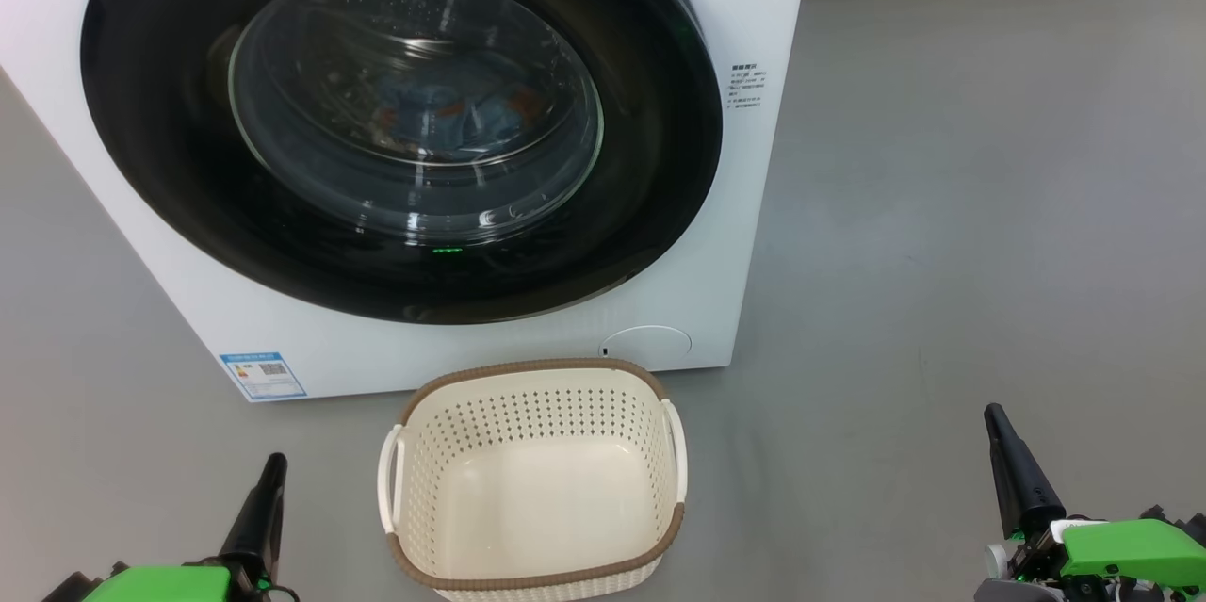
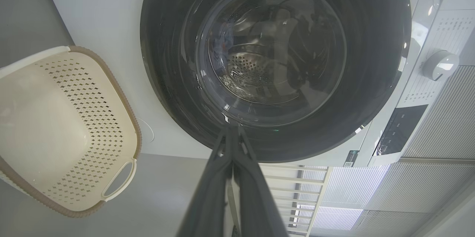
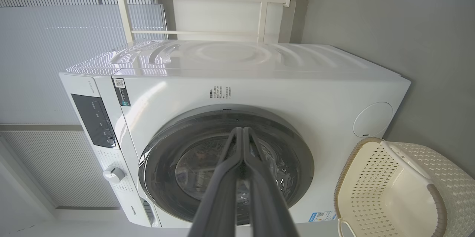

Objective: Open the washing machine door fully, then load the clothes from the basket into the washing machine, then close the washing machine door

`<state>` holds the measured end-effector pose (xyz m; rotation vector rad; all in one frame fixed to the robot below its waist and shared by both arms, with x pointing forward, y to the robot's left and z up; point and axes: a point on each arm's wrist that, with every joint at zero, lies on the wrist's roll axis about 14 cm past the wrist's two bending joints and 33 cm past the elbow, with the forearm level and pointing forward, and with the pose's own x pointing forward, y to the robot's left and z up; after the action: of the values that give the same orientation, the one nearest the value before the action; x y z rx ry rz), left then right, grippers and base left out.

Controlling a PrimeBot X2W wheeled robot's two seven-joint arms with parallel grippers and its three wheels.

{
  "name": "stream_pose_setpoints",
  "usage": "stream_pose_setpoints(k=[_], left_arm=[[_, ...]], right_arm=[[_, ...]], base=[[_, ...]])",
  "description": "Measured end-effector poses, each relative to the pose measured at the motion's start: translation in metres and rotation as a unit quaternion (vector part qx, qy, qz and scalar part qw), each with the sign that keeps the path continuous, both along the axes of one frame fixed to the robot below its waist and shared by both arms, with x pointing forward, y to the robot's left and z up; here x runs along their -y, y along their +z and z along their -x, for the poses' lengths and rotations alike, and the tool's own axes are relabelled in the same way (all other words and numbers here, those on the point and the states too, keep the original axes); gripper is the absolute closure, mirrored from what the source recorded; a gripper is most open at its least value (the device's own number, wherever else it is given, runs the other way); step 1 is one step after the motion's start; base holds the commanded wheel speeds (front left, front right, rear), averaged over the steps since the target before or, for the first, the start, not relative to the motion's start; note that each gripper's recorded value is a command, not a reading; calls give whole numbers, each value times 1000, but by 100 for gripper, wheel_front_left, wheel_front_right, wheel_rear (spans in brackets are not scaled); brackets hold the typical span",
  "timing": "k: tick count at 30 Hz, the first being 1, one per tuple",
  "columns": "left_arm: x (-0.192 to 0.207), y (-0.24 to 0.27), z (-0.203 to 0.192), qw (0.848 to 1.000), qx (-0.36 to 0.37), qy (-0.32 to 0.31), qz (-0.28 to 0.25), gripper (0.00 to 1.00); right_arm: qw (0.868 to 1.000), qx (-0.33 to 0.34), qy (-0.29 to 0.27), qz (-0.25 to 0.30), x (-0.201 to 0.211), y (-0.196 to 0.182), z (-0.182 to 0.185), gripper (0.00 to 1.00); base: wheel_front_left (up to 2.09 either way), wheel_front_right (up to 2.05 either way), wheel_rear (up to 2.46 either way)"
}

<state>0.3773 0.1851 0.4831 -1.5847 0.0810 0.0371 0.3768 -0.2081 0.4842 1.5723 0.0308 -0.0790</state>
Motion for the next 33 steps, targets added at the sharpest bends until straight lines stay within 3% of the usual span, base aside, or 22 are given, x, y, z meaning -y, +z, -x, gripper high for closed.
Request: stream_pose_setpoints(k=[33], left_arm=[[-2,0,0,1000,0,1,1,100]], right_arm=[[1000,0,0,-3,0,0,0,100]], base=[[0,0,0]])
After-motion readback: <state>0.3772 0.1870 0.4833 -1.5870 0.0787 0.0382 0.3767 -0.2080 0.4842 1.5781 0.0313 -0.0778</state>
